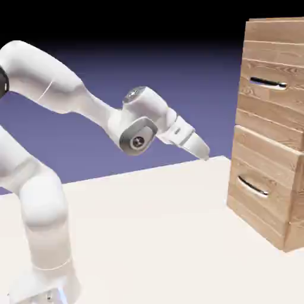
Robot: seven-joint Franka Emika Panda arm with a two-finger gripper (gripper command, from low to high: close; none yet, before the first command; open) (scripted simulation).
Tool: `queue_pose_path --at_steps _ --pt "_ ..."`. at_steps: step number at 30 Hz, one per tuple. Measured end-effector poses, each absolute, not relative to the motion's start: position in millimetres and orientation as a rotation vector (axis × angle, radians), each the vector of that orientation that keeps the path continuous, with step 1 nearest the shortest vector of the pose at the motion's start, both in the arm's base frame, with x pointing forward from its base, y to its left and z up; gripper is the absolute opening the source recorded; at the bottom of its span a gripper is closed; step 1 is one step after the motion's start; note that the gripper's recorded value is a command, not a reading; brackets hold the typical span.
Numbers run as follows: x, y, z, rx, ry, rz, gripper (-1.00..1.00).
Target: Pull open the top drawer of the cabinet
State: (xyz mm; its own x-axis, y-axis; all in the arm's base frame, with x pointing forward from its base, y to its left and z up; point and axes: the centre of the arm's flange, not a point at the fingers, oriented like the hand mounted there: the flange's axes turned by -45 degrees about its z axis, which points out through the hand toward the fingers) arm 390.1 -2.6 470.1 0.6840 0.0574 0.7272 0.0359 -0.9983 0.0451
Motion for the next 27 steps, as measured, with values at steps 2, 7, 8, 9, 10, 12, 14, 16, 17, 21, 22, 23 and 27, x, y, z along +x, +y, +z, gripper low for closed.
queue_pose_path --at_steps 2,7,8,9,10,12,14,16,17,21,22,23,27 --pt "390.3 -13.8 489.5 2.816 0.079 1.270 0.00" --pt "385.6 -36.7 536.4 2.710 0.094 1.348 0.00" --pt "384.0 -40.2 545.4 2.689 0.099 1.362 0.00" --pt "382.3 -43.4 554.3 2.667 0.106 1.376 0.00" --pt "380.4 -46.2 562.9 2.644 0.114 1.390 0.00" --pt "376.4 -50.6 579.7 2.599 0.133 1.416 0.00" --pt "372.1 -53.5 595.7 2.553 0.156 1.440 0.00" --pt "368.0 -54.8 610.9 2.505 0.183 1.463 0.00" --pt "366.0 -54.8 618.1 2.480 0.198 1.473 0.00" --pt "359.3 -51.4 644.4 2.378 0.265 1.508 0.00" --pt "358.1 -49.7 650.3 2.351 0.284 1.514 0.00" --pt "357.1 -47.6 656.0 2.325 0.304 1.521 0.00" --pt "355.7 -36.5 675.4 2.214 0.390 1.537 0.00"
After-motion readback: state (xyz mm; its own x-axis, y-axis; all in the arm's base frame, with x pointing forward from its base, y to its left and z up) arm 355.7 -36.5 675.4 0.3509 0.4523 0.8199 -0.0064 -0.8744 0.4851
